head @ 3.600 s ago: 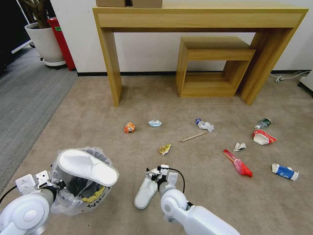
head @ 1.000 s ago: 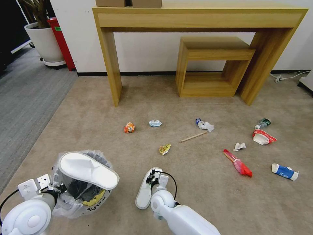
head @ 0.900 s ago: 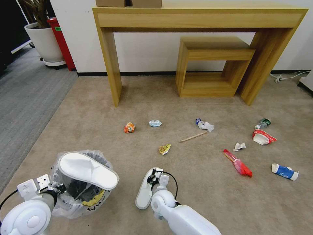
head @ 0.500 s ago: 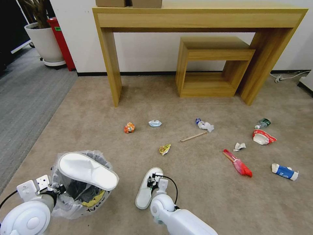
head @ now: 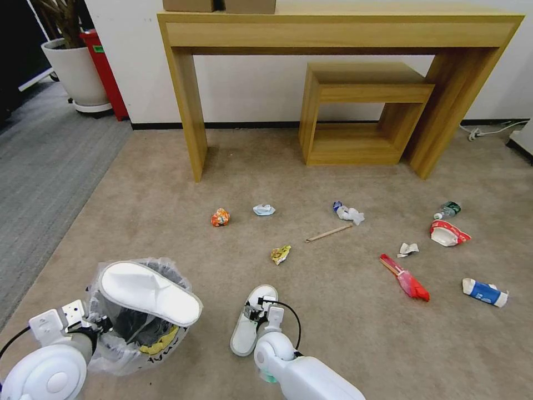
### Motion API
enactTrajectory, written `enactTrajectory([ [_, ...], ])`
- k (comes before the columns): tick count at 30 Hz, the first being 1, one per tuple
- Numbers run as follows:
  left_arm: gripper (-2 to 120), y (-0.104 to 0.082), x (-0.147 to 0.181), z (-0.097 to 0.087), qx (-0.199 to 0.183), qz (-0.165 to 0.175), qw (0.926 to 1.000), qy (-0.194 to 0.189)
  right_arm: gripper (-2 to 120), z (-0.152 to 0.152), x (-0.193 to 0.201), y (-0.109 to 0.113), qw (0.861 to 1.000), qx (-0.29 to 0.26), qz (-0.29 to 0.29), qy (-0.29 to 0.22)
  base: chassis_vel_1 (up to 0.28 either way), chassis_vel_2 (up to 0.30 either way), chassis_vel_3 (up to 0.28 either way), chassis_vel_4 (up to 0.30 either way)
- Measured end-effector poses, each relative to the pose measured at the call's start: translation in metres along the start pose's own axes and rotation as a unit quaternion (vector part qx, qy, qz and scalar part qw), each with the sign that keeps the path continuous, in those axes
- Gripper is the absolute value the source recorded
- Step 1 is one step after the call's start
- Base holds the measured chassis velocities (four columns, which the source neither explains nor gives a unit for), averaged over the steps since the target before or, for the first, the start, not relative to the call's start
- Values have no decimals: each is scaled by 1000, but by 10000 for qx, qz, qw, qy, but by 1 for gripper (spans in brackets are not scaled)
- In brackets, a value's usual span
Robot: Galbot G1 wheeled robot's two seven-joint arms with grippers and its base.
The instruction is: Pick up the trash bin and place the garbage on the floor into it.
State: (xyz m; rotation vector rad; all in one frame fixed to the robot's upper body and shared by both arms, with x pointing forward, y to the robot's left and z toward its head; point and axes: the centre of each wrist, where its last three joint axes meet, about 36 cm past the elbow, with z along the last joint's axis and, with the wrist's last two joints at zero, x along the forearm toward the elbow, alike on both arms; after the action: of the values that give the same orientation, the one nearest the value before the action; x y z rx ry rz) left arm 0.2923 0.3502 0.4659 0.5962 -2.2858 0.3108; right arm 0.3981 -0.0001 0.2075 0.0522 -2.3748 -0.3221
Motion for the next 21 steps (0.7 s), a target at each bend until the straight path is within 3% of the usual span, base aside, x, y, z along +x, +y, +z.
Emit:
enactTrajectory([
  [21,0,0,1,0,-33,33,10000,-39,97,14,-9,11,10000,-40,18,32,0,0,0,0],
])
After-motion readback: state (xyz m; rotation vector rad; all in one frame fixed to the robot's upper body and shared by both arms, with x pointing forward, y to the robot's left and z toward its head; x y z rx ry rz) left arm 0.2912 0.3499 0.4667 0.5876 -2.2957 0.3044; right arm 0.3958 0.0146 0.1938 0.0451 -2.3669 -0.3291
